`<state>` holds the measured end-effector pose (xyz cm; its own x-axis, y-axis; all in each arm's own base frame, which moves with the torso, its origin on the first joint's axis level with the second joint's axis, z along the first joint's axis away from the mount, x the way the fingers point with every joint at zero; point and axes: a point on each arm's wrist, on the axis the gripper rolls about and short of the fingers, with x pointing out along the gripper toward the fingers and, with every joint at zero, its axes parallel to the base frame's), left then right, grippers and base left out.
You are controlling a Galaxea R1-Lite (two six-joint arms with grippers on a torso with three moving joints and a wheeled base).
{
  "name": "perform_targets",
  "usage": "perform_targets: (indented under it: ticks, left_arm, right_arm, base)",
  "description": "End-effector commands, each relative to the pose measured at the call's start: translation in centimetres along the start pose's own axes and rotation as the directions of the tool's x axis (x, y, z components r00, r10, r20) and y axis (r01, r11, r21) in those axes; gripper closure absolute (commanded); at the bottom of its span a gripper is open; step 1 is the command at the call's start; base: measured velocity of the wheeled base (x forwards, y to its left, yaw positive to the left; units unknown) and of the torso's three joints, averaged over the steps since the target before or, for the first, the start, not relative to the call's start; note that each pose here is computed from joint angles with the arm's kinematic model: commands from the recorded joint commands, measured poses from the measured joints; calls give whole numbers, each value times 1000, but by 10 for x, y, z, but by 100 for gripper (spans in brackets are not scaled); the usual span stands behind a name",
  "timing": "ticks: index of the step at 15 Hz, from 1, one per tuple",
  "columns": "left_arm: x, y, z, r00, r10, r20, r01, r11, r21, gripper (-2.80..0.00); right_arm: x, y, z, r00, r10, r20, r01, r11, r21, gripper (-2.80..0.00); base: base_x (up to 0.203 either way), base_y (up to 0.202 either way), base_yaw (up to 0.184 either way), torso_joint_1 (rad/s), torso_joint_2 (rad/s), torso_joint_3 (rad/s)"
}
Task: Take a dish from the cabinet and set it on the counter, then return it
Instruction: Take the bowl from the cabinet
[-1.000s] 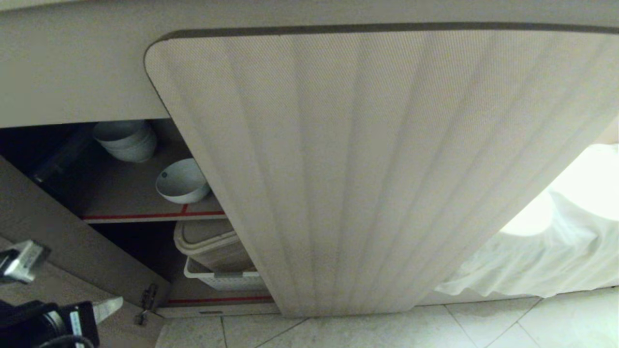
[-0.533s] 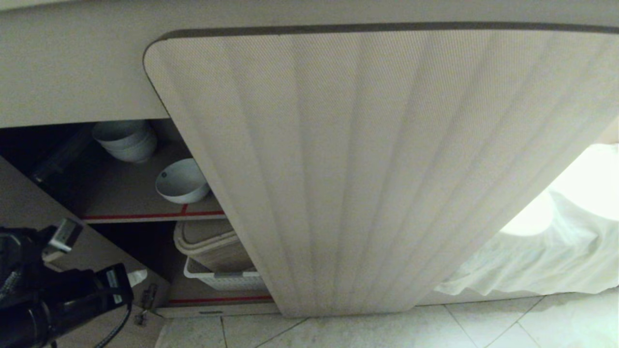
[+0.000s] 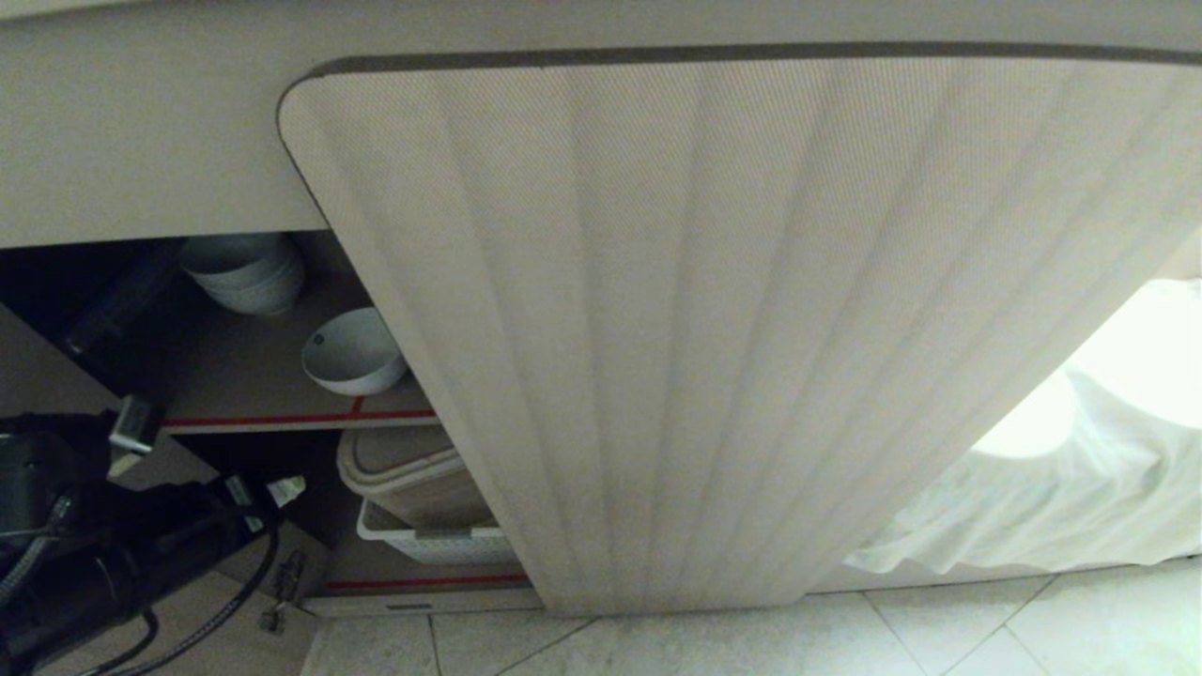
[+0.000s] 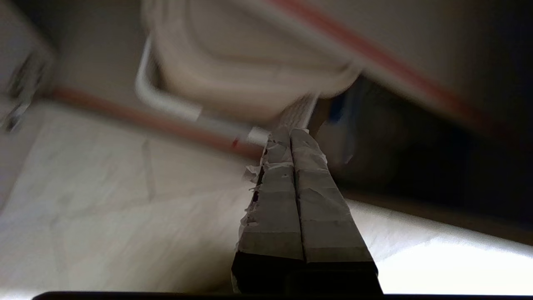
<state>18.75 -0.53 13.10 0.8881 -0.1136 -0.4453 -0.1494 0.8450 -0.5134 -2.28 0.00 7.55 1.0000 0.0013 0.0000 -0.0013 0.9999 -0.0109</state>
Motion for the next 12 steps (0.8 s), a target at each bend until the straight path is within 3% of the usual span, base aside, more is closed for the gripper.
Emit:
perform_targets:
  ticks: [1,6,12]
  left_arm:
    - [8,0,1,1000,-10,10,10,1000,-8,0]
    - [13,-7,-1,999,-47,11,48,998,-44,0]
    - [14,-9,2,999,-41,26,42,998,-46,0]
  right_arm:
    - [0,0,0,1000,2,0,-2,1000,0,0]
    - [0,0,0,1000,0,0,0,1000,-1,0]
    - [0,0,0,1000,0,0,0,1000,0,0]
  base:
    - [0,0,0,0,0,0]
    - [0,0,0,0,0,0]
    - [0,0,0,0,0,0]
